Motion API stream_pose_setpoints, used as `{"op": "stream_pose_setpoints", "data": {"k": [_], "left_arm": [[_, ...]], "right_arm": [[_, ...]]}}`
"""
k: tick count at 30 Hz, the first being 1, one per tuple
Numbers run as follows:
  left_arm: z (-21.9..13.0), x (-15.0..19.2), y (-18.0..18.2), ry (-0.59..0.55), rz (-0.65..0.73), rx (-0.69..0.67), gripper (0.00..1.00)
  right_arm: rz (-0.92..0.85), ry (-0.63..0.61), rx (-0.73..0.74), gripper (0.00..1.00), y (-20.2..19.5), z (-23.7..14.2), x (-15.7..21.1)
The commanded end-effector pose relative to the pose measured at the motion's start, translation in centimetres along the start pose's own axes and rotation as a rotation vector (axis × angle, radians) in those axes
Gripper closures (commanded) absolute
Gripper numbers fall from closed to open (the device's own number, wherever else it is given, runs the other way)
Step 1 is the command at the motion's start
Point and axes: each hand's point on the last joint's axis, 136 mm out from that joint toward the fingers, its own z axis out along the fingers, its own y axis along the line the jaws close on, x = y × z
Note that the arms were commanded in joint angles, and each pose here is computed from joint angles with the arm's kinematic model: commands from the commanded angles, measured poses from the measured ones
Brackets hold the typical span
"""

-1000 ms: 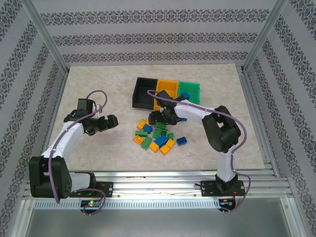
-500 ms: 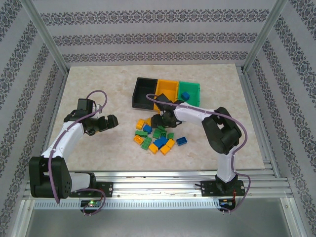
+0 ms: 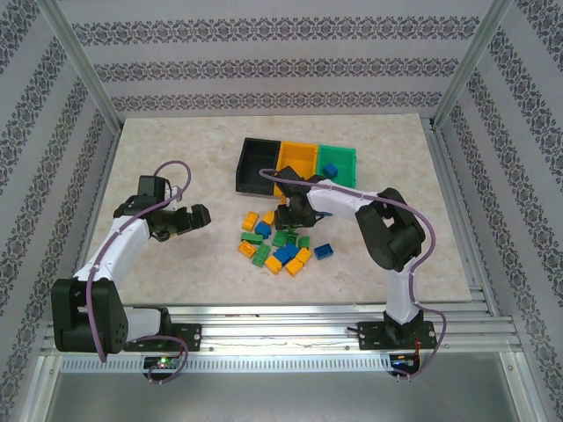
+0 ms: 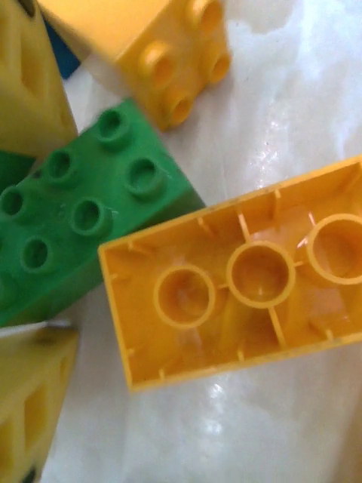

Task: Sort the legos into containers by color
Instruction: Pick up the lego from the center of the table, then place the lego in the container.

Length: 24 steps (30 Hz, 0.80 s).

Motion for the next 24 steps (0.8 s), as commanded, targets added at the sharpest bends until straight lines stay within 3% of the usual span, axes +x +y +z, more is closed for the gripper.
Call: {"op": "stream_pose_setpoints", "data": {"k": [1, 9, 17, 19, 21, 24], "left_arm": [[-0.7, -0.2, 0.2, -0.013, 0.004, -0.008, 0.01], [-0.6, -0.2, 0.2, -0.008, 0.002, -0.010, 0.00], [-1.0, -0.4, 0.3, -0.028, 0.008, -0.020, 0.00], [-1.0, -0.4, 0.3, -0.029, 0.008, -0.020, 0.00], [-0.9, -0.2, 0.4, -0.019, 0.006, -0.021, 0.01], [-0.9, 0.1, 0.5, -0.011, 0.002, -0.022, 0.00]], "right_arm": [[-0.056, 0.040, 0.071, 0.50, -0.7, 1.5, 0.7], [-0.055, -0.052, 0.024, 0.64, -0.6, -2.6, 0.1], [0.032, -0.227, -0.158, 0.73, 0.2, -8.6, -7.7], [0.049, -0.263, -0.171, 0.70, -0.2, -9.6, -9.9], [0.059, -0.271, -0.178, 0.53, -0.5, -10.1, -11.7], [0.047, -0.267, -0.157, 0.41, -0.6, -10.1, -12.7]]}}
